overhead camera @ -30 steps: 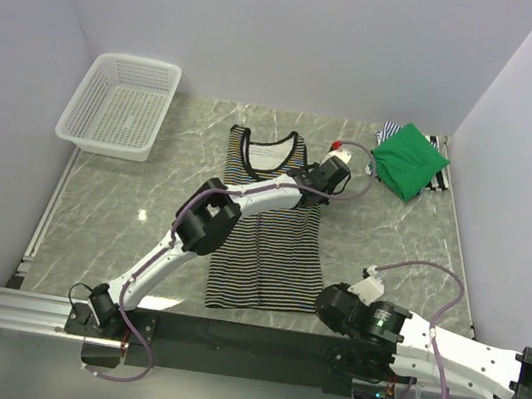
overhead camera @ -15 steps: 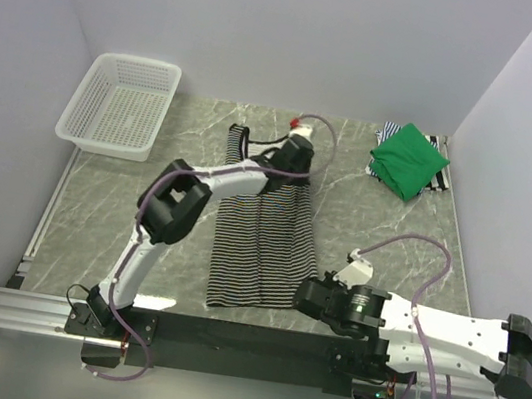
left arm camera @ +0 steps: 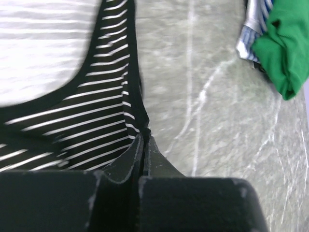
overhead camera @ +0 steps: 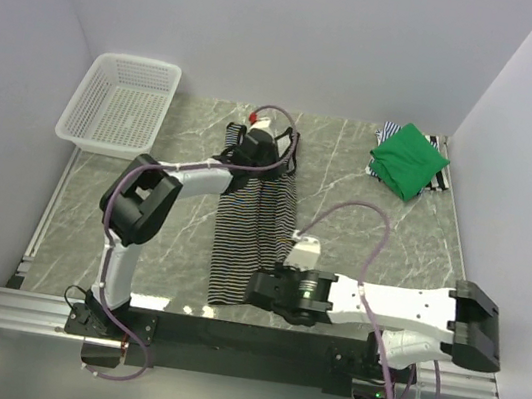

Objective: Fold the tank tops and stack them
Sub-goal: Fold the tank top

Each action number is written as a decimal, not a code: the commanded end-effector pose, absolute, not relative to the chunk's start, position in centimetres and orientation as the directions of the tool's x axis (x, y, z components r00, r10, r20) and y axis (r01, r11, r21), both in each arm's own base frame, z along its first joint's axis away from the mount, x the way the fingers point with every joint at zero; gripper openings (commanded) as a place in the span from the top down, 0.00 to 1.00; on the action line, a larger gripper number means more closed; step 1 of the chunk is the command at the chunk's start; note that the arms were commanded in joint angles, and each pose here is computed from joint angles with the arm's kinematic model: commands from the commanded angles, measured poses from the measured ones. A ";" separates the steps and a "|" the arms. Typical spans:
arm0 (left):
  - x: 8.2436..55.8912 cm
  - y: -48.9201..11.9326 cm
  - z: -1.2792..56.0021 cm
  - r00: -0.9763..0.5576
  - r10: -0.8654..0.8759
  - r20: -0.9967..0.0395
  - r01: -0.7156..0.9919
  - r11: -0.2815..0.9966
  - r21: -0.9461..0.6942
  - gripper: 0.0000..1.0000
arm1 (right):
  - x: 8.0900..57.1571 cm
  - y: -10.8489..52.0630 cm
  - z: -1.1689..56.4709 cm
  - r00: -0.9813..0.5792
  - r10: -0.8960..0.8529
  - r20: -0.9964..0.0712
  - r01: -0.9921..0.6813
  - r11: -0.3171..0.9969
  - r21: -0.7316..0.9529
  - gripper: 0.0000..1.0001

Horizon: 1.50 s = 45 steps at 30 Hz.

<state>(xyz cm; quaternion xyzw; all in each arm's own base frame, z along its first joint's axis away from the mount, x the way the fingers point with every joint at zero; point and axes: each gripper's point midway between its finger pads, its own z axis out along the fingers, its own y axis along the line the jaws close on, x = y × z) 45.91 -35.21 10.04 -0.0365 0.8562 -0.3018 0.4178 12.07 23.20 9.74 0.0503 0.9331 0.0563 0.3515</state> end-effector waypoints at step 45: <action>42.8 -30.5 10.5 -0.720 -0.354 -0.596 0.030 0.843 -0.537 0.85 | 11.5 24.5 5.4 -0.824 0.134 -0.550 -0.023 0.963 0.269 0.53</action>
